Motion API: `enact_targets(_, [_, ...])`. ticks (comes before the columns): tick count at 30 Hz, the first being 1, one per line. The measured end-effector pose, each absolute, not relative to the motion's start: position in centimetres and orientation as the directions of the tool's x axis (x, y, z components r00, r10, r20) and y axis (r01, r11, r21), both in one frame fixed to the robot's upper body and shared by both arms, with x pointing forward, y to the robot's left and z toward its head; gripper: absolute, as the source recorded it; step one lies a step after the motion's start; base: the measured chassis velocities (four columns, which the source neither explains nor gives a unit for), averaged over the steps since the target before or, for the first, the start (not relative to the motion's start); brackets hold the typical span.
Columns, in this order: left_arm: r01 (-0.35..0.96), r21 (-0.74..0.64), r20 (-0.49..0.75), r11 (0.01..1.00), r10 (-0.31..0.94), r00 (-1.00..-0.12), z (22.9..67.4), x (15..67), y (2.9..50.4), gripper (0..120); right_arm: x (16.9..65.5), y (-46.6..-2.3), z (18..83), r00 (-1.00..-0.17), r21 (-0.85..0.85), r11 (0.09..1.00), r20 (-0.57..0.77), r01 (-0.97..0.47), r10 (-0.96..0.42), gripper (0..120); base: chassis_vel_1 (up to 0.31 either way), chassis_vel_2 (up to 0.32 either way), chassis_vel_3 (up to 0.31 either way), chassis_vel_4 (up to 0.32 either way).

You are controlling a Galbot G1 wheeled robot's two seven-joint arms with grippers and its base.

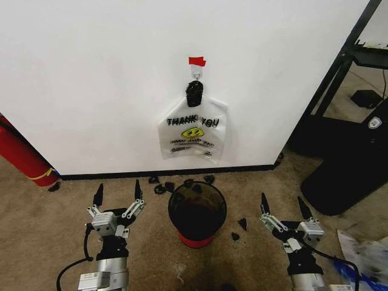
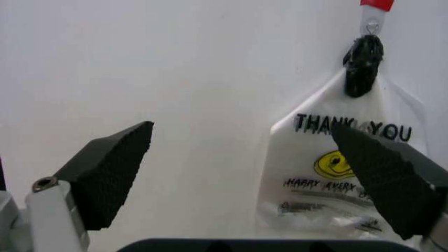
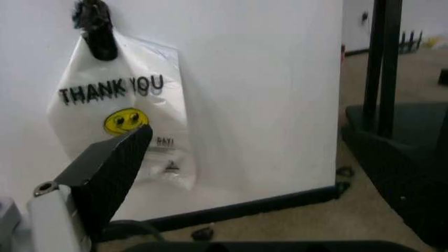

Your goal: Pick up the garbage bag from the wall and place it over the trash bin.

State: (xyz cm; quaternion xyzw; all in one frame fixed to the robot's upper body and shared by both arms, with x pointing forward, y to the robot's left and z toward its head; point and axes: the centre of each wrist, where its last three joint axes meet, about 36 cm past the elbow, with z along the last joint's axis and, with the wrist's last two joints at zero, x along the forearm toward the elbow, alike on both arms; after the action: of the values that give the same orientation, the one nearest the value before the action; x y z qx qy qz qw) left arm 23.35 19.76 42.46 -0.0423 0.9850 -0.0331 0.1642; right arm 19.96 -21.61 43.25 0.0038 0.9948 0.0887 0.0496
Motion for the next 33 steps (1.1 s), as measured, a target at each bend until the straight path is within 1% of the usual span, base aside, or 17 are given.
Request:
enact_targets(3, [-0.070, -0.073, -0.314, 0.995, -0.090, -0.945, 42.4, 23.2, 20.0, 100, 20.9, -21.8, 43.5, -0.995, 0.251, 0.967, -0.095, -0.044, -0.021, 100, 0.000, 0.000, 0.000, 0.000])
enact_targets(5, [-0.072, -0.068, -0.304, 0.995, -0.089, -0.949, 42.2, 22.9, 20.1, 100, 23.0, -22.5, 43.7, -0.987, 0.327, 0.934, -0.113, -0.143, -0.111, 100, 0.000, 0.000, 0.000, 0.000])
enact_targets(6, [-0.072, -0.068, -0.304, 0.995, -0.089, -0.949, 42.2, 22.9, 20.1, 100, 23.0, -22.5, 43.7, -0.987, 0.327, 0.934, -0.113, -0.143, -0.111, 100, 0.000, 0.000, 0.000, 0.000])
enact_targets(9, [-0.059, -0.068, -0.291, 0.996, -0.076, -0.954, 41.8, 22.9, 20.0, 100, 26.1, -24.1, 43.9, -0.960, 0.411, 0.868, -0.155, -0.278, -0.234, 100, 0.000, 0.000, 0.000, 0.000])
enact_targets(11, [-0.029, -0.066, -0.282, 0.997, -0.046, -0.958, 41.4, 23.7, 19.7, 100, 27.1, -25.3, 43.8, -0.940, 0.451, 0.825, -0.172, -0.341, -0.295, 100, 0.000, 0.000, 0.000, 0.000])
enact_targets(13, [-0.021, -0.063, -0.266, 0.998, -0.037, -0.963, 40.8, 23.8, 19.5, 100, 28.9, -26.4, 43.5, -0.905, 0.491, 0.761, -0.192, -0.423, -0.380, 100, 0.000, 0.000, 0.000, 0.000])
enact_targets(14, [-0.021, -0.063, -0.266, 0.998, -0.037, -0.963, 40.8, 23.8, 19.5, 100, 28.9, -26.4, 43.5, -0.905, 0.491, 0.761, -0.192, -0.423, -0.380, 100, 0.000, 0.000, 0.000, 0.000])
enact_targets(17, [-0.040, -0.070, -0.241, 0.997, -0.056, -0.969, 40.3, 23.4, 19.4, 100, 33.2, -27.1, 42.7, -0.859, 0.535, 0.678, -0.231, -0.504, -0.457, 100, 0.000, 0.000, 0.000, 0.000])
enact_targets(21, [-0.068, -0.062, -0.240, 0.996, -0.081, -0.967, 40.2, 23.4, 19.6, 100, 39.5, -26.2, 42.4, -0.829, 0.595, 0.590, -0.279, -0.546, -0.485, 100, 0.000, 0.000, 0.000, 0.000])
enact_targets(22, [-0.068, -0.062, -0.240, 0.996, -0.081, -0.967, 40.2, 23.4, 19.6, 100, 39.5, -26.2, 42.4, -0.829, 0.595, 0.590, -0.279, -0.546, -0.485, 100, 0.000, 0.000, 0.000, 0.000])
enact_targets(23, [-0.073, -0.060, -0.243, 0.996, -0.086, -0.966, 40.3, 23.4, 19.7, 100, 41.0, -25.8, 42.5, -0.822, 0.603, 0.574, -0.288, -0.555, -0.492, 100, 0.000, 0.000, 0.000, 0.000])
enact_targets(24, [-0.084, -0.057, -0.249, 0.995, -0.095, -0.964, 40.5, 23.6, 19.8, 100, 44.3, -24.8, 42.5, -0.802, 0.618, 0.538, -0.289, -0.573, -0.523, 100, 0.000, 0.000, 0.000, 0.000])
enact_targets(28, [-0.096, -0.056, -0.251, 0.994, -0.107, -0.962, 40.6, 23.5, 19.9, 100, 48.6, -22.6, 41.8, -0.759, 0.611, 0.503, -0.273, -0.611, -0.591, 100, 0.000, 0.000, 0.000, 0.000])
enact_targets(29, [-0.096, -0.056, -0.251, 0.994, -0.107, -0.962, 40.6, 23.5, 19.9, 100, 48.6, -22.6, 41.8, -0.759, 0.611, 0.503, -0.273, -0.611, -0.591, 100, 0.000, 0.000, 0.000, 0.000])
enact_targets(33, [-0.109, -0.055, -0.249, 0.993, -0.120, -0.961, 40.6, 23.2, 19.7, 100, 53.0, -20.6, 42.9, -0.721, 0.585, 0.482, -0.282, -0.652, -0.633, 100, 0.000, 0.000, 0.000, 0.000])
